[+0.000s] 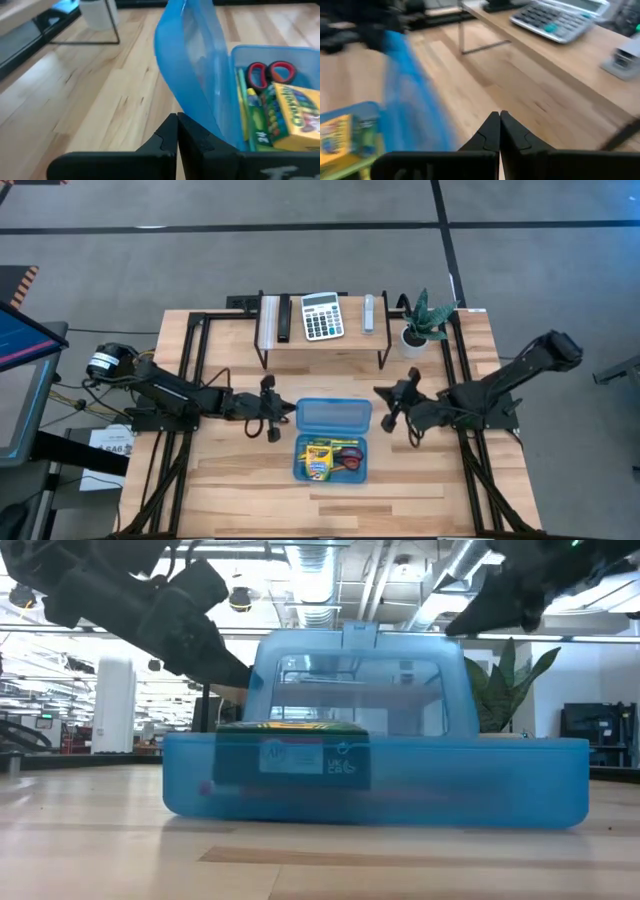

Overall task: Pack school essentials
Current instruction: Close the blue supply box

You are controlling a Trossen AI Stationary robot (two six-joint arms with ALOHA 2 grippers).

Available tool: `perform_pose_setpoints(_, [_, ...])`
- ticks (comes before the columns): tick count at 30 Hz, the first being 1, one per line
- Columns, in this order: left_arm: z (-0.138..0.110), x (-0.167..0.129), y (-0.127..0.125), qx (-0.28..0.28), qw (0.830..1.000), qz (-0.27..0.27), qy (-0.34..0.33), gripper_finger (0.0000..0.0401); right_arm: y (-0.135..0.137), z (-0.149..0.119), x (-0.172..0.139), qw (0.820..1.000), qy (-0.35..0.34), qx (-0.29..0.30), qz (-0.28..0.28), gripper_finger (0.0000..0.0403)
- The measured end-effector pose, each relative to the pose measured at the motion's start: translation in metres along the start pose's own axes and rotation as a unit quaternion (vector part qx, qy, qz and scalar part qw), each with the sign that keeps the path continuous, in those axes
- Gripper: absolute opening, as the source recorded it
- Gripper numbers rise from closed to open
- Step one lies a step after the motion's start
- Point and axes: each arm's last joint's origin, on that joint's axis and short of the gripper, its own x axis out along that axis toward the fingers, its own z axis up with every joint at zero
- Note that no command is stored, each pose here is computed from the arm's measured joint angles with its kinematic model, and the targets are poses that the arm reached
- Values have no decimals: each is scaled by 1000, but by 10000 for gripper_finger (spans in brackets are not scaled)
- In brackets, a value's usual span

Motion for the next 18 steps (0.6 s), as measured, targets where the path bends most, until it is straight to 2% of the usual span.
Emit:
perform_pose_setpoints(4, [2,-2,-6,19,1000,-12,-15,0,-6,-2,12,1000,23,-1,-18,16])
perform_pose_setpoints(8, [3,-3,-10,34,999,-21,-21,0,-5,-7,26,999,53,4,3,16])
perform_pose_setpoints(12, [3,-5,-14,39,999,-28,-21,0,4,-12,37,996,72,1,53,16])
perform_pose_setpoints(18, [2,-7,-19,46,998,-38,-21,0,28,-17,44,984,76,19,160,16])
